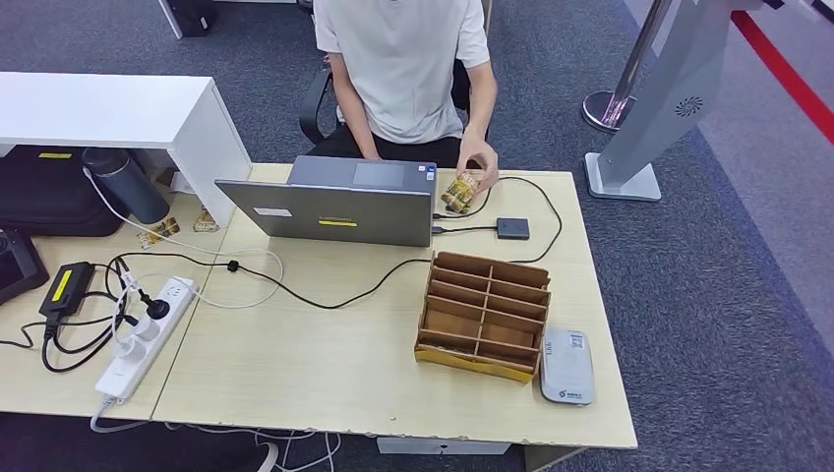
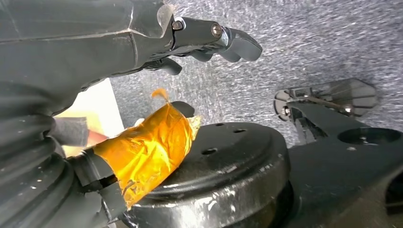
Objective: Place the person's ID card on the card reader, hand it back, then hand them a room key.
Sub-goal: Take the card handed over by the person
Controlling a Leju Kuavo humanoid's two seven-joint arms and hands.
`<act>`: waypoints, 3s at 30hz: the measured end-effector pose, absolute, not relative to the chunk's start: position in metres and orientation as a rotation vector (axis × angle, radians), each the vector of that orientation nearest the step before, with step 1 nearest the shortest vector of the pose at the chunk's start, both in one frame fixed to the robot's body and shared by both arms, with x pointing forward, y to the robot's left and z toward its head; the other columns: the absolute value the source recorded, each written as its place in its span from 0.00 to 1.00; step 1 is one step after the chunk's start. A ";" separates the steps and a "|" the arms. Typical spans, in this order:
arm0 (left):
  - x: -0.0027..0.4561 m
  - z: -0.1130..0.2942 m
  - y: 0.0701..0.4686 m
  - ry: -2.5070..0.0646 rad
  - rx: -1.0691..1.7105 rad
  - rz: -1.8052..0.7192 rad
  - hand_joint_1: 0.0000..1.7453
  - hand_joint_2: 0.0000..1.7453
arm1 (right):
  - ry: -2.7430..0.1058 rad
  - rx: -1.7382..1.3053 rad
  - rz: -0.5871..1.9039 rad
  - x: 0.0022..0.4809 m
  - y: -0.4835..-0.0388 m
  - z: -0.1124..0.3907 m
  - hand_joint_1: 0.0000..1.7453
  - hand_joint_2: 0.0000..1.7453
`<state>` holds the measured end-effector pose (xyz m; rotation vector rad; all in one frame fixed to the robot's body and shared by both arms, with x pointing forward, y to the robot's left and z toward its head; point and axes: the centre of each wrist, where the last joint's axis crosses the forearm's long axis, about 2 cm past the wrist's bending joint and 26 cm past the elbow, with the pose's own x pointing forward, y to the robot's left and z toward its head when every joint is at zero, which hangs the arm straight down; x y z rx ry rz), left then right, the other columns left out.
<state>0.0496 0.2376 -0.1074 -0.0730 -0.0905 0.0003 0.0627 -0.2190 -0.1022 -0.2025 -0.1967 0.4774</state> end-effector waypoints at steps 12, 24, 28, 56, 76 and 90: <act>0.050 -0.109 0.245 -0.046 -0.107 0.055 0.00 1.00 | -0.264 -0.495 0.502 0.049 -0.247 -0.105 0.00 1.00; 0.047 -0.109 0.250 -0.052 -0.125 0.051 0.00 1.00 | -0.295 -0.567 0.471 0.021 -0.322 -0.100 0.00 1.00; 0.046 -0.110 0.250 -0.054 -0.129 0.051 0.00 1.00 | -0.324 -0.602 0.475 0.020 -0.349 -0.093 0.00 1.00; 0.039 -0.112 0.273 -0.094 -0.183 -0.027 0.00 1.00 | -0.448 -1.182 0.596 0.024 -0.599 0.023 0.00 1.00; 0.039 -0.112 0.271 -0.121 -0.198 -0.041 0.00 1.00 | -0.858 -1.646 0.769 0.097 -0.611 0.155 0.00 1.00; 0.038 -0.112 0.268 -0.098 -0.164 -0.072 0.00 1.00 | -1.162 -1.749 0.963 0.168 -0.533 0.184 0.00 1.00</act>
